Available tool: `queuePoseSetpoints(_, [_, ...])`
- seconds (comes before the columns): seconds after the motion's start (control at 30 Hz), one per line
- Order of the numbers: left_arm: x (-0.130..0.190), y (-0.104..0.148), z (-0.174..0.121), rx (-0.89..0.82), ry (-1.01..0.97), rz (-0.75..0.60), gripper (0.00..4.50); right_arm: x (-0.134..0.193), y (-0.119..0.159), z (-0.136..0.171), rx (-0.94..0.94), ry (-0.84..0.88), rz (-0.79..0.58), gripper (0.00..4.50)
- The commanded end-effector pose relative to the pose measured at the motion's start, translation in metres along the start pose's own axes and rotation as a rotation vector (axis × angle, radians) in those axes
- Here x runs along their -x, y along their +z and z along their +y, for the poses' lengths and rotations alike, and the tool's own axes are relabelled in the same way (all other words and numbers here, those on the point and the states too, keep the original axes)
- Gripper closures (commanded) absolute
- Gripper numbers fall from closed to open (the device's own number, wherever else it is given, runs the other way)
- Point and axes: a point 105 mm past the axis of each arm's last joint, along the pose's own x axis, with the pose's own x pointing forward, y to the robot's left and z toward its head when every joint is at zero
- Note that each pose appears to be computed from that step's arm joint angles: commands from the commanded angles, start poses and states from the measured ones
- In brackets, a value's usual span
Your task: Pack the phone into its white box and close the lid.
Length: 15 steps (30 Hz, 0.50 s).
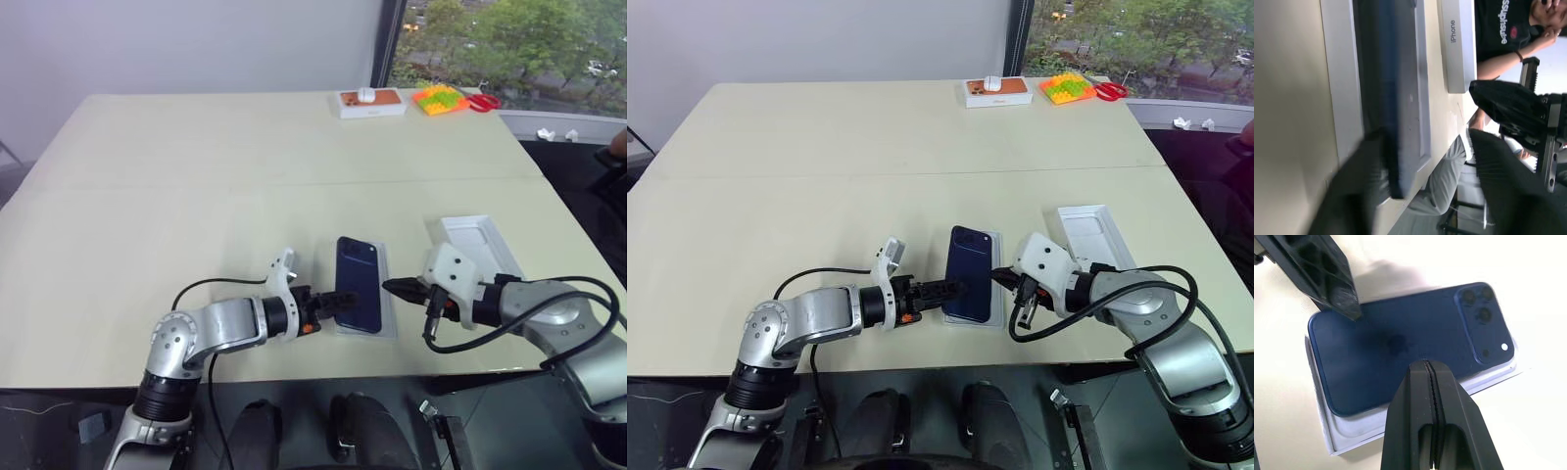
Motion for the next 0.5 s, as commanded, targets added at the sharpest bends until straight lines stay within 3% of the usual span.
queuePoseSetpoints(0.03, [0.008,0.005,-0.018,-0.079,-0.096,0.007,0.03,0.004,0.009,-0.005,0.044,-0.024,-0.021,4.5])
queuePoseSetpoints(0.33, [0.053,0.016,-0.003,-0.284,-0.021,0.128,0.03,0.001,0.013,-0.016,0.046,-0.067,-0.026,4.5])
queuePoseSetpoints(0.5, [0.076,0.038,0.007,-0.429,0.023,0.097,0.03,-0.005,0.012,-0.022,0.045,-0.093,-0.017,4.5])
